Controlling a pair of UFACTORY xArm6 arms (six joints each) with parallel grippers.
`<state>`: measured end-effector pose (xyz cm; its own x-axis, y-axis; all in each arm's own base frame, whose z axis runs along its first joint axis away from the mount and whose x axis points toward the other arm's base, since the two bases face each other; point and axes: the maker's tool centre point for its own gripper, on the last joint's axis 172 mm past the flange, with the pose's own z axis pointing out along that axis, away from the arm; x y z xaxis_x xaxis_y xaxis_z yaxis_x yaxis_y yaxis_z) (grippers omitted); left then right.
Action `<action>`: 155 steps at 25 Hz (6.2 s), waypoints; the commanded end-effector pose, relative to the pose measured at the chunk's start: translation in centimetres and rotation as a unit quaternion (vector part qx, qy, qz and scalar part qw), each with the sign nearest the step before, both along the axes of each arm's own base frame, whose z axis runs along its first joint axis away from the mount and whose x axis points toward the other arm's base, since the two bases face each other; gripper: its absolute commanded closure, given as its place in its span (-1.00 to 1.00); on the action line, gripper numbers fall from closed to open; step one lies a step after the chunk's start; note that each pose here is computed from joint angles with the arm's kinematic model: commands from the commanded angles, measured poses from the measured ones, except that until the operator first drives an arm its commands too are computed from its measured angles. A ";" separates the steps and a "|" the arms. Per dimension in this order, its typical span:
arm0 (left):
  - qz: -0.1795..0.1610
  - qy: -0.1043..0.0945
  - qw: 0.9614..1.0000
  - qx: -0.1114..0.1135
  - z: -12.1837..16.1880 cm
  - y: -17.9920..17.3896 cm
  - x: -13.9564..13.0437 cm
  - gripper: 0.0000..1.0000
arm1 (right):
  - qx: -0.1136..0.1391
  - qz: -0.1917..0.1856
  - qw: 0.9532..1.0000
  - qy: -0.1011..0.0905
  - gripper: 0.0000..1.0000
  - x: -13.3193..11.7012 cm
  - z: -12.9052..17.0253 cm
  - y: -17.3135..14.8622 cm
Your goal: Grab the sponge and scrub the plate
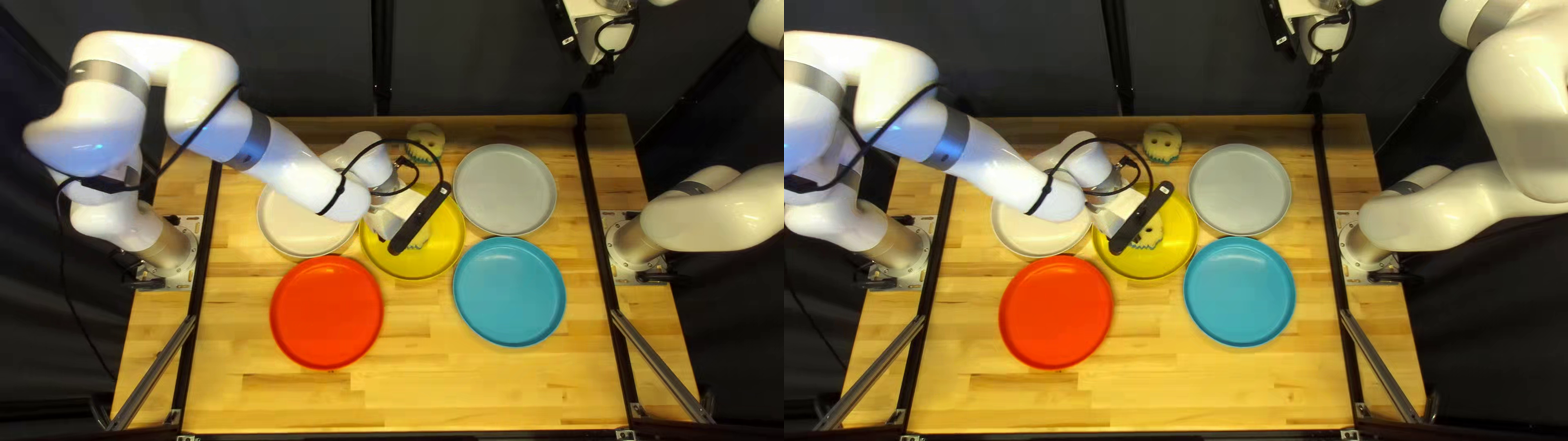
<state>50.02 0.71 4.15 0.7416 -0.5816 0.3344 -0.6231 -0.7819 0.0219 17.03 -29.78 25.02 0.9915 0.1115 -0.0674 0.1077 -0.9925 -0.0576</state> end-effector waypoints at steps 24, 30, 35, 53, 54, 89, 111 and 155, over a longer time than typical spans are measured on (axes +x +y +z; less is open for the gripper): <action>0.002 -0.007 1.000 -0.001 0.2 3.1 3.9 1.00 | 0.000 0.000 1.000 0.000 -1.00 0.0 0.0 0.0; 0.013 0.000 1.000 -0.001 0.5 2.4 0.8 1.00 | 0.000 0.000 1.000 0.000 -1.00 0.0 0.0 0.0; 0.016 0.002 1.000 -0.002 0.1 2.5 0.9 1.00 | 0.000 0.000 1.000 0.000 -1.00 0.0 0.0 0.0; 0.003 -0.015 1.000 -0.005 -0.2 4.7 7.9 1.00 | 0.000 0.000 1.000 0.000 -1.00 0.0 0.0 0.0; 0.003 -0.014 1.000 -0.005 -0.2 4.7 7.2 1.00 | 0.000 0.000 1.000 0.000 -1.00 0.0 0.0 0.0; -0.019 -0.019 1.000 0.001 0.4 -1.2 7.1 1.00 | 0.000 0.000 1.000 0.000 -1.00 0.0 0.0 0.0; -0.005 -0.015 1.000 -0.010 0.1 -1.0 5.7 1.00 | 0.000 0.000 1.000 0.000 -1.00 0.0 0.0 0.0; -0.026 -0.088 0.995 0.047 5.2 -16.6 3.3 1.00 | 0.000 0.000 1.000 0.000 -1.00 0.0 0.0 0.0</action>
<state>52.37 -11.66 8.30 0.6890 -0.6243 0.3682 -0.6341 -0.7652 -0.1107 17.03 -29.78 25.02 0.9915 0.1115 -0.0674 0.1077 -0.9925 -0.0576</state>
